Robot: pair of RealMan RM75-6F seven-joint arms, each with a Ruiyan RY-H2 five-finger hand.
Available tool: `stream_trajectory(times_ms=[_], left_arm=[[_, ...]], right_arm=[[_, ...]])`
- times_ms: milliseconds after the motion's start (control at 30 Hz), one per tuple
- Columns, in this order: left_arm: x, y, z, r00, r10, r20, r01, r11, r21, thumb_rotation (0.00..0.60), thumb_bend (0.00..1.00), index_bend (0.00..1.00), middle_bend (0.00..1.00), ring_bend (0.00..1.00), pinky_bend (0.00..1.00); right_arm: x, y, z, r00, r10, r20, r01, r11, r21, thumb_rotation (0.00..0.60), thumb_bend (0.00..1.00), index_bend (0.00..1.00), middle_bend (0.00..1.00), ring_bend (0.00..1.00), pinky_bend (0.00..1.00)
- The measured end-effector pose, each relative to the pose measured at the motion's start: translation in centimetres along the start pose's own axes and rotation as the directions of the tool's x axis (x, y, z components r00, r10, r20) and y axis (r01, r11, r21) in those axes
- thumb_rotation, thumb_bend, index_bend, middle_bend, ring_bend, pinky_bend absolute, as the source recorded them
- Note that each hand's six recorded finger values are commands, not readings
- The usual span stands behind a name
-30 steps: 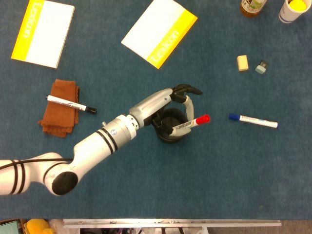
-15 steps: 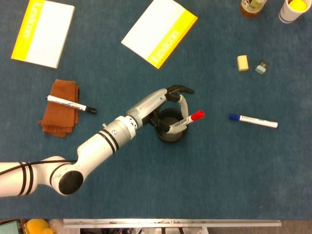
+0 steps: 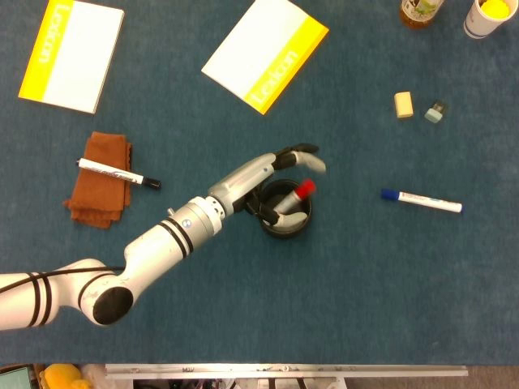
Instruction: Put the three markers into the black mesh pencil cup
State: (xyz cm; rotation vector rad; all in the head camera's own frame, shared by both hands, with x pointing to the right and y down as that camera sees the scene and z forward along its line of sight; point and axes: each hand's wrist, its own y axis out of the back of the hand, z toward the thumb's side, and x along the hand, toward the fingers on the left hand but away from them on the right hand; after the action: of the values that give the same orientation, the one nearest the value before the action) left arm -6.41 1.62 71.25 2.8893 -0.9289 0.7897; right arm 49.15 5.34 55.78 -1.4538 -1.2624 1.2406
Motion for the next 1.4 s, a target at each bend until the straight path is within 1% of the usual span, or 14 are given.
stream_trajectory(times_ms=[67, 267, 367, 433, 567, 667, 700, 800, 900, 1000, 1100, 1200, 1300, 1400], left_arm=[[-0.2, 0.6, 0.0, 1.0, 0.007, 0.002, -0.007, 1.0, 0.023, 0.6, 0.25, 0.19, 0.04, 0.0, 0.0], [-1.3, 3.7, -0.2, 0.999, 0.049, 0.01, -0.05, 0.985, 0.167, 0.6, 0.27, 0.4, 0.09, 0.0, 0.0], [-1.9, 5.3, -0.8, 0.997, 0.077, 0.011, -0.077, 0.955, 0.285, 0.6, 0.27, 0.46, 0.1, 0.0, 0.01], [-2.4, 6.4, -1.3, 0.995, 0.101, 0.011, -0.097, 0.918, 0.385, 0.6, 0.27, 0.47, 0.1, 0.0, 0.01], [-3.6, 8.6, -2.7, 0.988, 0.155, 0.021, -0.138, 0.8, 0.584, 0.6, 0.27, 0.48, 0.1, 0.0, 0.01], [-4.7, 10.1, -3.9, 0.98, 0.195, 0.03, -0.157, 0.677, 0.719, 0.6, 0.27, 0.48, 0.1, 0.0, 0.01], [-5.2, 10.6, -4.5, 0.977, 0.209, 0.034, -0.16, 0.623, 0.765, 0.6, 0.27, 0.48, 0.1, 0.0, 0.01], [-6.2, 11.6, -5.7, 0.972, 0.233, 0.039, -0.152, 0.49, 0.858, 0.6, 0.27, 0.48, 0.1, 0.0, 0.01], [-7.0, 12.1, -7.0, 0.97, 0.24, 0.032, -0.123, 0.375, 0.919, 0.6, 0.27, 0.48, 0.1, 0.0, 0.01], [-7.9, 12.1, -8.2, 0.972, 0.234, 0.008, -0.079, 0.293, 0.953, 0.6, 0.27, 0.48, 0.1, 0.0, 0.01], [-8.7, 12.0, -9.2, 0.972, 0.234, -0.018, -0.041, 0.243, 0.969, 0.6, 0.27, 0.47, 0.1, 0.0, 0.01], [-9.5, 12.0, -10.2, 0.969, 0.243, -0.042, -0.011, 0.214, 0.977, 0.6, 0.27, 0.47, 0.1, 0.0, 0.01], [-10.0, 12.0, -11.1, 0.966, 0.251, -0.062, 0.014, 0.19, 0.982, 0.6, 0.27, 0.47, 0.1, 0.0, 0.01], [-10.3, 12.1, -11.7, 0.962, 0.263, -0.077, 0.028, 0.183, 0.983, 0.6, 0.27, 0.47, 0.1, 0.0, 0.01]], right_arm=[[0.0, 0.0, 0.1, 1.0, 0.0, -0.002, 0.0, 1.0, -0.001, 0.6, 0.34, 0.08, 0.03, 0.0, 0.05], [-0.1, 0.1, 0.2, 1.0, -0.003, -0.007, 0.003, 1.0, -0.004, 0.6, 0.34, 0.08, 0.03, 0.0, 0.05], [-0.1, 0.0, 0.2, 1.0, -0.001, -0.009, 0.001, 1.0, -0.006, 0.6, 0.34, 0.08, 0.03, 0.0, 0.05], [-0.2, -0.1, 0.3, 1.0, 0.002, -0.011, -0.002, 1.0, -0.007, 0.6, 0.34, 0.08, 0.03, 0.0, 0.05], [-0.3, -0.2, 0.4, 1.0, 0.004, -0.015, -0.004, 1.0, -0.006, 0.6, 0.34, 0.08, 0.03, 0.0, 0.05], [-0.4, -0.2, 0.5, 1.0, 0.007, -0.019, -0.007, 1.0, -0.006, 0.6, 0.34, 0.08, 0.03, 0.0, 0.05], [-0.4, -0.2, 0.6, 1.0, 0.007, -0.022, -0.007, 1.0, -0.005, 0.6, 0.34, 0.08, 0.03, 0.0, 0.05], [-0.4, -0.3, 0.8, 1.0, 0.01, -0.027, -0.01, 1.0, -0.004, 0.6, 0.34, 0.08, 0.03, 0.0, 0.05], [-0.5, -0.4, 0.9, 1.0, 0.012, -0.028, -0.012, 1.0, -0.003, 0.6, 0.34, 0.09, 0.03, 0.0, 0.05], [-0.4, -0.4, 0.9, 1.0, 0.011, -0.026, -0.012, 1.0, -0.002, 0.6, 0.34, 0.09, 0.03, 0.0, 0.05], [-0.4, -0.4, 0.9, 1.0, 0.012, -0.024, -0.013, 1.0, -0.002, 0.6, 0.34, 0.09, 0.03, 0.0, 0.05], [-0.5, -0.5, 0.9, 1.0, 0.017, -0.025, -0.017, 1.0, -0.003, 0.6, 0.34, 0.09, 0.03, 0.0, 0.05], [-0.5, -0.7, 1.0, 0.999, 0.018, -0.028, -0.019, 1.0, -0.004, 0.6, 0.34, 0.09, 0.03, 0.0, 0.05], [-0.5, -0.8, 1.0, 0.999, 0.02, -0.028, -0.02, 1.0, -0.002, 0.6, 0.34, 0.09, 0.03, 0.0, 0.05]])
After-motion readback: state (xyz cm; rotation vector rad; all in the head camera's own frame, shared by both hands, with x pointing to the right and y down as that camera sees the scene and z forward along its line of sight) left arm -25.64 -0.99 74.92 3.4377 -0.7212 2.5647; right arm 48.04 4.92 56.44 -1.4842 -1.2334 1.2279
